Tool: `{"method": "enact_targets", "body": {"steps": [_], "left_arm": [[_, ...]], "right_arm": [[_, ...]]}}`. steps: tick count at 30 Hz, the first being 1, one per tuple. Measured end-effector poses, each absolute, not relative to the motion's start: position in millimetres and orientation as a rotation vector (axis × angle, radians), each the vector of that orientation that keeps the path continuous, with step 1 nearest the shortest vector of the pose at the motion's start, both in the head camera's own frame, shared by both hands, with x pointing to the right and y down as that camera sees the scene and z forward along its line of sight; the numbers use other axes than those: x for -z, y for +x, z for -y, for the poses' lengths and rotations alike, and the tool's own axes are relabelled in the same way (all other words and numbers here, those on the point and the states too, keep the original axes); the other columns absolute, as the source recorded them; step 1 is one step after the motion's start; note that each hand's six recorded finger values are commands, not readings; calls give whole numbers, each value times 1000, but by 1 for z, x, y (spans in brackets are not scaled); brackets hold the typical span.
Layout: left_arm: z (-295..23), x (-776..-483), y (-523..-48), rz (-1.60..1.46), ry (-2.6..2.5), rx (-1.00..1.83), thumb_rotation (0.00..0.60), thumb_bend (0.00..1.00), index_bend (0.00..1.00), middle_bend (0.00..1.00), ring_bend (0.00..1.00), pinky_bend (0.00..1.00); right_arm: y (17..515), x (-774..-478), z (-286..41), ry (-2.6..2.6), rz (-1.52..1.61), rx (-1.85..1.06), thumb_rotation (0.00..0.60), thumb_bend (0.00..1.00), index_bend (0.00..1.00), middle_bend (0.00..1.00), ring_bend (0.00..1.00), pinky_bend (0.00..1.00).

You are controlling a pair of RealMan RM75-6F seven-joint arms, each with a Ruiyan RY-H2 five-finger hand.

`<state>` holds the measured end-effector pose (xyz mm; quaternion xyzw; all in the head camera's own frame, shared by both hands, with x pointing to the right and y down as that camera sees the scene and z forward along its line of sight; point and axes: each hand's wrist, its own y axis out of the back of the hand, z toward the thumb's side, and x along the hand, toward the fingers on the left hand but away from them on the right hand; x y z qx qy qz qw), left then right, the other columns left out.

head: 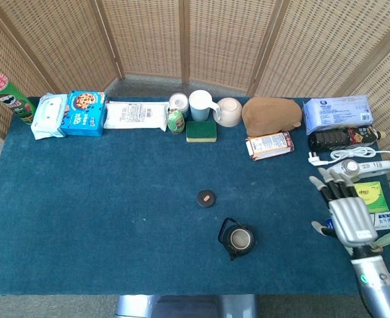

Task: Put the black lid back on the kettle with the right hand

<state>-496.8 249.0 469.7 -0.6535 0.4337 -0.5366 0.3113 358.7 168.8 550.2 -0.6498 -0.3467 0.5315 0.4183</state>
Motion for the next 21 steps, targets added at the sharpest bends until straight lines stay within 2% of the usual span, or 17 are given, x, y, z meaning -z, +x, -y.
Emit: {"method": "enact_targets", "body": {"steps": [6, 11, 17, 21], "left_arm": [[-246, -475, -493, -1154, -1724, 1421, 600, 56, 0, 0, 0, 41], [-243, -480, -490, -1143, -1722, 1429, 600, 57, 0, 0, 0, 42], [-238, -488, -489, -1132, -1702, 1454, 600, 57, 0, 0, 0, 42], [-237, -490, -489, -1138, -1693, 1471, 600, 56, 0, 0, 0, 42]], "right_arm": [[325, -565, -140, -1733, 750, -1290, 600, 69, 134, 50, 32, 0], [304, -581, -126, -1797, 671, -1253, 600, 71, 70, 50, 32, 0], [269, -609, -116, -1881, 548, -1236, 600, 68, 70, 43, 31, 0], [248, -629, -108, -1911, 507, -1237, 600, 68, 103, 40, 31, 0]]}}
